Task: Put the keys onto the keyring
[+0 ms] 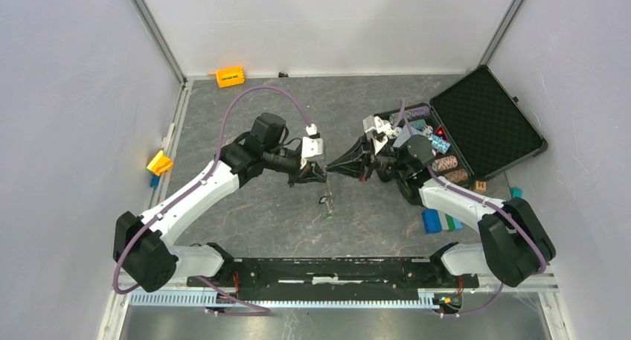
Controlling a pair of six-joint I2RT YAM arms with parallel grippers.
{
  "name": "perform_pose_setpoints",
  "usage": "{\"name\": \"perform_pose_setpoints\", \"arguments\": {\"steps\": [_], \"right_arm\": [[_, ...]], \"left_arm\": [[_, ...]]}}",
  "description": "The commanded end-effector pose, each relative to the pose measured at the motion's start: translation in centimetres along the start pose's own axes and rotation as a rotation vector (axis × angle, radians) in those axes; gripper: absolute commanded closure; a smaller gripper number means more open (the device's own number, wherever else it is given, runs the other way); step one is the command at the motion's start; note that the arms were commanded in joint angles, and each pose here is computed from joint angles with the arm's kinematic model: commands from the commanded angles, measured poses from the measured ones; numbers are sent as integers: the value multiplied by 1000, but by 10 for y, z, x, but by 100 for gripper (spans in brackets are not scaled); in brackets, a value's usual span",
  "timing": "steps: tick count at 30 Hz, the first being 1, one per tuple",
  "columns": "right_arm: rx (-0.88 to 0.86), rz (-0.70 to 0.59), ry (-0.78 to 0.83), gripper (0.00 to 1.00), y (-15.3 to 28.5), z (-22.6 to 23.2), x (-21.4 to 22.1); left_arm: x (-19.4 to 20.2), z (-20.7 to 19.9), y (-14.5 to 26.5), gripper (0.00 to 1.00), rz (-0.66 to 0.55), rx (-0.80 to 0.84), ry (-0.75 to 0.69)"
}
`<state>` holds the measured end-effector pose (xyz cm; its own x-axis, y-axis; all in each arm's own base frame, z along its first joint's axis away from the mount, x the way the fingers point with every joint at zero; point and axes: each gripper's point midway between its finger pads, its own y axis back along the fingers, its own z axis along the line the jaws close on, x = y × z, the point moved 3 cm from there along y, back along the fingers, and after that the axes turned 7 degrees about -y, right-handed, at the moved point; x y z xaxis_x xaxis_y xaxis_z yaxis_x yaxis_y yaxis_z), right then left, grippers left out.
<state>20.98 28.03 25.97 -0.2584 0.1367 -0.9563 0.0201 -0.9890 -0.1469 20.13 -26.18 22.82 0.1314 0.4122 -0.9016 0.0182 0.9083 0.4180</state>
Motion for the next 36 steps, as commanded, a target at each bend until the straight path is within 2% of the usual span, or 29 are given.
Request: {"name": "perform_pose_setpoints", "arguments": {"steps": [1, 11, 13, 18, 22, 28, 36], "right_arm": [[-27, -85, 89, 100, 0, 11, -26], [-32, -90, 84, 100, 0, 12, -25], [-29, -84, 85, 100, 0, 12, -23], [-14, -60, 94, 100, 1, 8, -18], [-7, -48, 100, 100, 2, 6, -15], [-3, -41, 103, 100, 2, 5, -14], [0, -37, 103, 100, 2, 4, -14]], "left_arm": [[-5, 2, -6, 98, -21, 14, 11], [-4, 1, -13, 97, -11, 31, 17], [-6, 1, -11, 90, -7, 23, 11], [-12, 3, 1, 63, 14, -30, -30], [-18, 5, 12, 49, 36, -81, -73], [-27, 6, 26, 47, 37, -129, -121], [-41, 4, 20, 55, -27, -73, -106]]}}
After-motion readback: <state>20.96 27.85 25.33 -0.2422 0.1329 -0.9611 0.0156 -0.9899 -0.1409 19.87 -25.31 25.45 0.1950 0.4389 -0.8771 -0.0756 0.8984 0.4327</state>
